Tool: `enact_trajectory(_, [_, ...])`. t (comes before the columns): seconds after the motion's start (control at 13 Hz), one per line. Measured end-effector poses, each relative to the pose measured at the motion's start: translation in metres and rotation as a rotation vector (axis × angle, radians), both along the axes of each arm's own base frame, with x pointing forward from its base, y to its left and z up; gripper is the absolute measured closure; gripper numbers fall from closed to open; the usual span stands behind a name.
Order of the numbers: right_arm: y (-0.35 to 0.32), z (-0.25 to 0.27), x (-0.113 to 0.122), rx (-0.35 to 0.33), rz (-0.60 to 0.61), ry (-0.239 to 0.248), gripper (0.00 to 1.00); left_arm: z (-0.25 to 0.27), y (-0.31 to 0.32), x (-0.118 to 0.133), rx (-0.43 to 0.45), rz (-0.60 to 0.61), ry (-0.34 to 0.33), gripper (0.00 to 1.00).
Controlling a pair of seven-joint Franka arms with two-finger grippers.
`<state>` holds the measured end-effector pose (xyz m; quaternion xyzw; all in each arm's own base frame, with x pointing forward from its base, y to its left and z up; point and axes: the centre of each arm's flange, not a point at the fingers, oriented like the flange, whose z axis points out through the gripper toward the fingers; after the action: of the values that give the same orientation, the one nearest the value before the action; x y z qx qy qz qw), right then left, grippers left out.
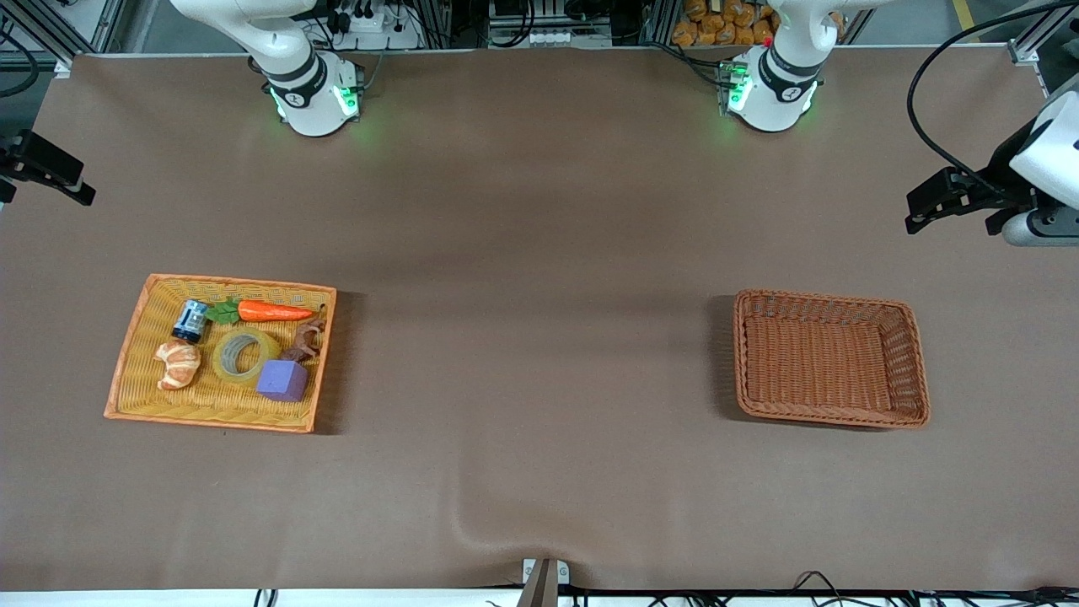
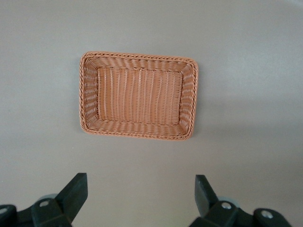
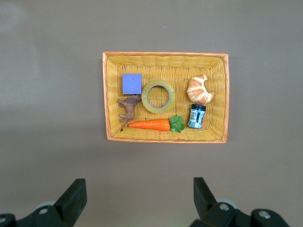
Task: Transfer tape with both arms
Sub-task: 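Start moving the right arm toward the tape roll in the tray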
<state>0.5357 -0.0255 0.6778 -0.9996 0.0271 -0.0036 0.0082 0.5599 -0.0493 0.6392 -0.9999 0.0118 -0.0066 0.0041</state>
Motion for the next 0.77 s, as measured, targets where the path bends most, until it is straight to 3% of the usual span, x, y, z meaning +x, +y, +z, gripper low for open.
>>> enact_trajectory(0.46, [0.004, -0.01, 0.005, -0.001, 0.033, 0.021, 0.0, 0.0, 0.002, 0.0, 0.0, 0.003, 0.0, 0.0])
enact_trajectory(0.77, [0.02, -0.085, 0.042, 0.002, 0.252, 0.132, 0.0, -0.002, 0.002, 0.0, 0.0, 0.009, 0.004, 0.0])
